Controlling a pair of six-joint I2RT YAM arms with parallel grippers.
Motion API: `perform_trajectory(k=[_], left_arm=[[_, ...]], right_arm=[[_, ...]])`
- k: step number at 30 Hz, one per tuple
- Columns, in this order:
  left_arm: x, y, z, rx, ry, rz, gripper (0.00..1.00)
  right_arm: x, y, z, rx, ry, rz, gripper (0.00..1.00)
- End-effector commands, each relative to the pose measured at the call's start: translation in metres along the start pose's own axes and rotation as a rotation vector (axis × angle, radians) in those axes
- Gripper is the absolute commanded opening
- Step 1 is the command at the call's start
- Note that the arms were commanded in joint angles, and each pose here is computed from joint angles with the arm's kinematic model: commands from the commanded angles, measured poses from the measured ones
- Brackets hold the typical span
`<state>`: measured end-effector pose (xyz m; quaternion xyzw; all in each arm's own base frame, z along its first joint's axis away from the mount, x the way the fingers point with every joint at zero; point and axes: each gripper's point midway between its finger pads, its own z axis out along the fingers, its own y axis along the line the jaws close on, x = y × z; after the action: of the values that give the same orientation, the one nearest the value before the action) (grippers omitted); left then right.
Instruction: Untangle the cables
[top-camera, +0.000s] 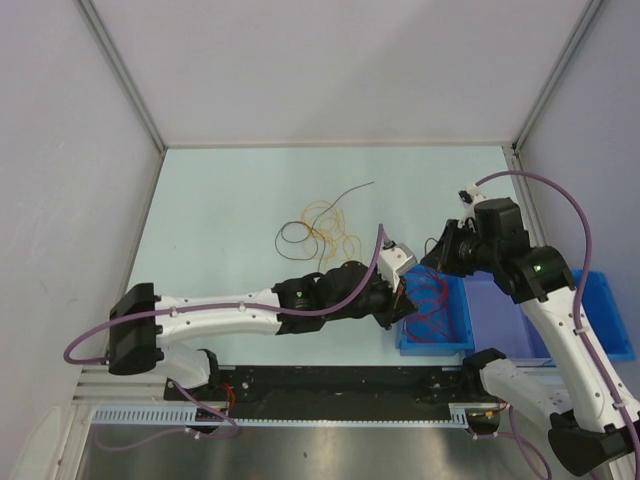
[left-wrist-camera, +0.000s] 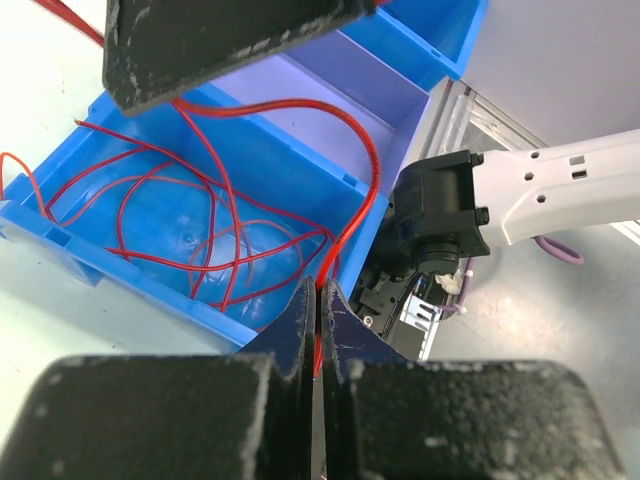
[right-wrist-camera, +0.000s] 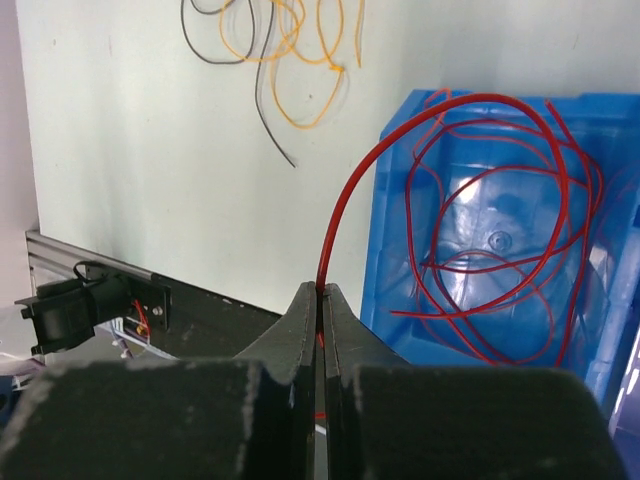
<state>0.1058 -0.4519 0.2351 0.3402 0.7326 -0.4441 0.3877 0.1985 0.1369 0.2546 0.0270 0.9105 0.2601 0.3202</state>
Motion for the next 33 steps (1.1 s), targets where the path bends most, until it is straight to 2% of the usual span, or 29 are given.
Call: perform_trajectory(k=[1,6,17,24,25,26,33], left_arm=[[-0.034,-0.011,-0.009,0.016,-0.096,0.003,0.0],[-0.036,-0.01,-0.007,0.004,-0.096,0.007,0.0],[-0.029,-0.002,0.003,-0.034,-0.071,0.013,0.0],[-0.035,0.007,0.009,-0.1,-0.079,0.018,0.0],[-0.045,0.007,0.01,-0.114,-0.104,0.015,0.0],[-0.033,0.014,0.013,-0.146,-0.055,0.021,0.0],[-0.026,0.028,0.03,-0.234,-0.005,0.012,0.0]], right_arm=[[0.024,-0.005,0.011,0.002,0.088,0.078,0.0],[0.062,-0.032,0.039,0.074,0.197,0.163,0.0],[0.065,-0.084,0.043,0.345,0.095,0.311,0.0],[0.071,-0.095,0.043,0.391,0.061,0.378,0.0],[0.072,-0.097,0.041,0.398,0.05,0.399,0.0],[0.072,-0.098,0.041,0.4,0.041,0.405,0.0],[0.083,-0.099,0.041,0.381,0.036,0.441,0.02]])
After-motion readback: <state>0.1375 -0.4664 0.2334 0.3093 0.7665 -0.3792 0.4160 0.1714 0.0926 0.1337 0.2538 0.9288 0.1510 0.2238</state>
